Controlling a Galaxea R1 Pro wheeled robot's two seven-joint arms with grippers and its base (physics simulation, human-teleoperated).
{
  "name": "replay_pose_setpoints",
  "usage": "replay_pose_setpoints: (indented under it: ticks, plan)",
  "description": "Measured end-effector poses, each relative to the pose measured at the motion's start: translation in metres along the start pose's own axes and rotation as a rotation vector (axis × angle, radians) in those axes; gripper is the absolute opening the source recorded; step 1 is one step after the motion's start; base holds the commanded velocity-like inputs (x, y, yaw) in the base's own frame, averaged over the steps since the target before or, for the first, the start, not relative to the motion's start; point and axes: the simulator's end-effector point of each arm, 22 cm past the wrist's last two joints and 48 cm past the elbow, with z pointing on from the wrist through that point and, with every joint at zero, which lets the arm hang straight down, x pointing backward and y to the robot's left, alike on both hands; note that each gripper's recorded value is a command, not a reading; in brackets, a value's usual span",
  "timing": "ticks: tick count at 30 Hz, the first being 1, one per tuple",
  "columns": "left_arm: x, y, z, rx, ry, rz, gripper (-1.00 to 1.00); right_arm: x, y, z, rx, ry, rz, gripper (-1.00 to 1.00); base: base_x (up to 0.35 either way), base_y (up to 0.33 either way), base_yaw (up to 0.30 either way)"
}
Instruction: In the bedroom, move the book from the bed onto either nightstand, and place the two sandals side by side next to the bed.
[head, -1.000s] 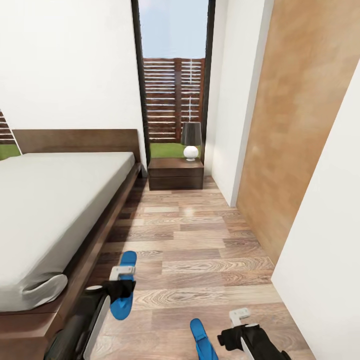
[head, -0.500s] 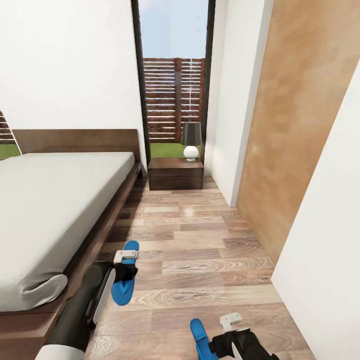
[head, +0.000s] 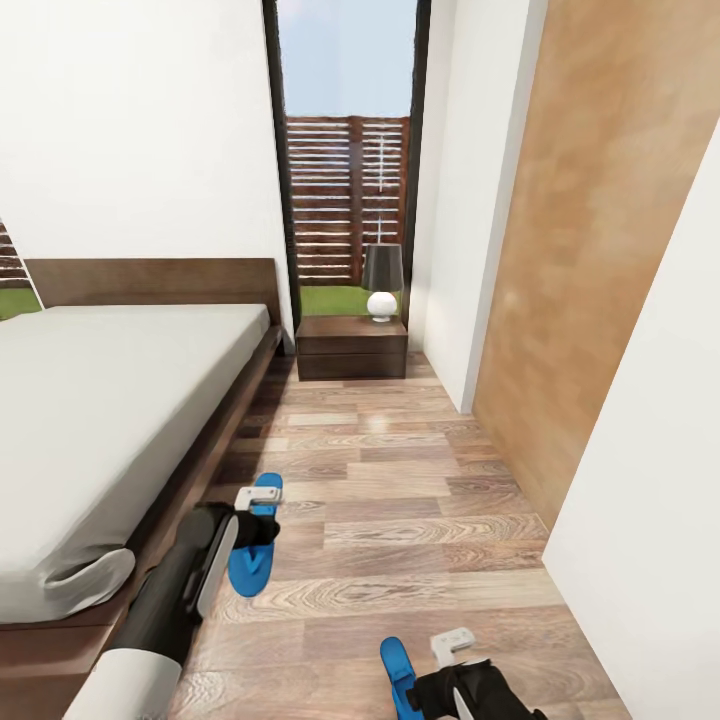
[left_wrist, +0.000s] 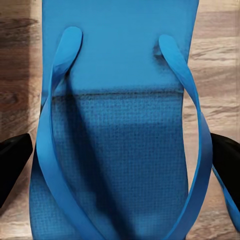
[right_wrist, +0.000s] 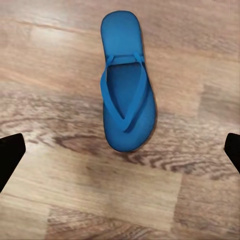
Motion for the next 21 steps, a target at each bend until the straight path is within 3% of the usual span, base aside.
replay_pose_setpoints:
  ticks: [21]
  plan:
    - [-0.0102, -0.0025, -0.0003, 0.011, -0.009, -0.003, -1.00, -0.0027, -0.0069, -0.0005, 0.012, -0.004, 0.003, 1.00, 0.000, 0.000, 0.000]
